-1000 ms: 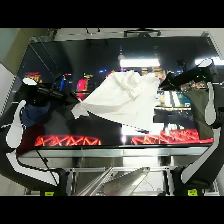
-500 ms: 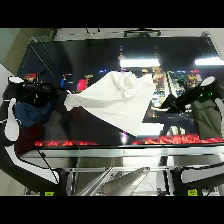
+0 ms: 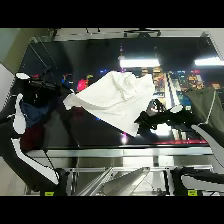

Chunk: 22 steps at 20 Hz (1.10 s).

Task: Fold the shirts.

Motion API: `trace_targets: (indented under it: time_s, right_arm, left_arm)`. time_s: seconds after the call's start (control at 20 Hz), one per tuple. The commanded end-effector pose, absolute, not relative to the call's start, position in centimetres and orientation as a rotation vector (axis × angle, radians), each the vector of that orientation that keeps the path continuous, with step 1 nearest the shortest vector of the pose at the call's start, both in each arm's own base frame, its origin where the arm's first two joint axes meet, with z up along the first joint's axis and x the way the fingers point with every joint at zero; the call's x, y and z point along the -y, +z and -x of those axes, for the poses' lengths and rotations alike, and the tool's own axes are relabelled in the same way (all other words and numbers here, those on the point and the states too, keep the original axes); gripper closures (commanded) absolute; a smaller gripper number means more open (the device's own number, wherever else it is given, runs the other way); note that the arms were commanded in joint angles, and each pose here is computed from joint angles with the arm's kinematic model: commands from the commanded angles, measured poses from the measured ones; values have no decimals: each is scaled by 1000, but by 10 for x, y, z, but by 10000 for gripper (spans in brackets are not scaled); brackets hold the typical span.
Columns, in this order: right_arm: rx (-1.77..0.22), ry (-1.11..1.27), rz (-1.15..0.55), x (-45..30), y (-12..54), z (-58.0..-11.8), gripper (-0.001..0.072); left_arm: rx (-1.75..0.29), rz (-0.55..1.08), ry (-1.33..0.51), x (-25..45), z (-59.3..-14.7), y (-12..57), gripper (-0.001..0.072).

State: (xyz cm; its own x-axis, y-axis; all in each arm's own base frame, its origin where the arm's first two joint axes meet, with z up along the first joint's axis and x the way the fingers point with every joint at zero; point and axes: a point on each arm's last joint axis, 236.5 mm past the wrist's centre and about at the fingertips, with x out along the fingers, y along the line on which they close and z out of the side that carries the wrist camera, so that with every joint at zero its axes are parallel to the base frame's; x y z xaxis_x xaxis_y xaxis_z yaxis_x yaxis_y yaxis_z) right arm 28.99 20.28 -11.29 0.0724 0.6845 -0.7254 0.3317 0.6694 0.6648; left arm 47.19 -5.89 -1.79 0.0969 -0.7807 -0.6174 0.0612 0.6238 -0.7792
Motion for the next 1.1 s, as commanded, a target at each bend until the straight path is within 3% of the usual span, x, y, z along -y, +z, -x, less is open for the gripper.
trace_targets:
  time_s: [0.0,0.1,0.15,0.2,0.45,0.6,0.7,0.9,1.05]
  right_arm:
    - [-1531,266,-862,-222,-134,-282,340]
    - [-1535,293,-860,-229,-137,-280,357]
    - [-1523,311,-868,-232,-134,-282,448]
    - [-1501,339,-868,-235,-130,-286,701]
    - [-1413,498,-860,-230,-75,-294,697]
    - [-1158,634,-876,-194,36,-325,697]
    - [-852,719,-769,-155,150,-340,697]
    - [-345,820,-527,-121,364,-287,697]
    - [-46,837,-360,-127,475,-229,697]
  left_arm:
    - [-1321,643,-720,66,-478,-9,689]
    - [-1313,636,-722,66,-480,-7,689]
    - [-1309,636,-721,66,-481,-6,689]
    - [-1307,634,-721,66,-482,-5,689]
    - [-1288,673,-780,69,-475,16,690]
    - [-1079,804,-969,78,-472,107,690]
    - [-844,876,-1159,86,-457,204,691]
    - [-332,825,-1529,102,-361,397,691]
    - [63,765,-1639,95,-264,518,690]
